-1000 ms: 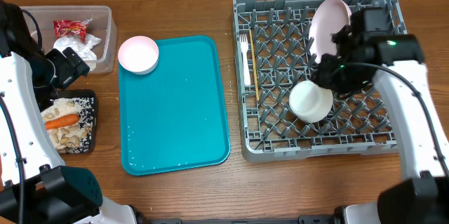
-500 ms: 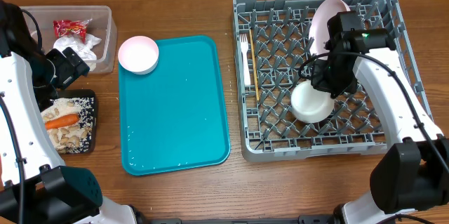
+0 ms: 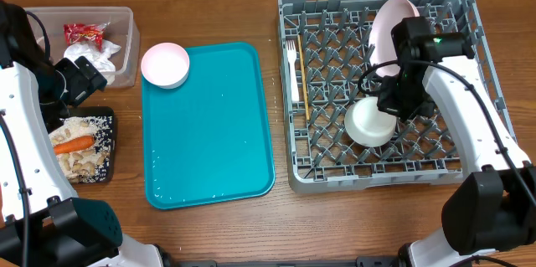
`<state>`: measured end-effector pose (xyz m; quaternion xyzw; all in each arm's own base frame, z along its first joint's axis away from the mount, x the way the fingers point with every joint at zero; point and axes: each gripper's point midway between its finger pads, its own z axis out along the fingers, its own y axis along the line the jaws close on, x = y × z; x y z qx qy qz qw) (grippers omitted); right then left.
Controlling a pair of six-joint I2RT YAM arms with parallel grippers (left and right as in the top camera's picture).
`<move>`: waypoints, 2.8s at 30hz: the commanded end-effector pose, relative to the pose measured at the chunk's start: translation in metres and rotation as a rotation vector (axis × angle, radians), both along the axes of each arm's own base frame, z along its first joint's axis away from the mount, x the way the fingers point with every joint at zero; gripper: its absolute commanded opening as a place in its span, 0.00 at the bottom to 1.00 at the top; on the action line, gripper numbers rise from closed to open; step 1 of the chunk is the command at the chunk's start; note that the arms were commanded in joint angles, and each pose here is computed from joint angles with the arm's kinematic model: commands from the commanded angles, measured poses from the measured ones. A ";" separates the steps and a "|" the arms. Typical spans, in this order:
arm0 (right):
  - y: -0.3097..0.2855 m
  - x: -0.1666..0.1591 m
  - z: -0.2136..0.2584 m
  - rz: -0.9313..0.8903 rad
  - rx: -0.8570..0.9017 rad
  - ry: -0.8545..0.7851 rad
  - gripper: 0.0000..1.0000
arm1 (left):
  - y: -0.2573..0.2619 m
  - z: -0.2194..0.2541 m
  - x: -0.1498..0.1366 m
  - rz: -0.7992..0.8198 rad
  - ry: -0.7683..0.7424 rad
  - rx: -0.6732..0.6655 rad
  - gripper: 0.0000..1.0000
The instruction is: Sort waste into correct bins and load items into the dishwasher rack
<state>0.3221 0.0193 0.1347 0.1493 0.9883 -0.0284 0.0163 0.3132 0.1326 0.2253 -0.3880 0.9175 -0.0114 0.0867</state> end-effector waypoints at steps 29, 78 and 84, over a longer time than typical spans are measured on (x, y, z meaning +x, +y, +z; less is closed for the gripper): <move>0.054 -0.009 0.095 -0.128 0.210 -0.248 1.00 | 0.001 0.003 0.000 -0.011 -0.008 0.013 1.00; 0.020 -0.015 0.092 -0.237 0.025 -0.250 1.00 | -0.143 0.019 0.152 -0.549 -0.415 0.173 0.04; 0.020 -0.015 0.092 -0.237 0.025 -0.250 1.00 | -0.133 -0.033 0.181 -0.504 -0.344 0.201 0.04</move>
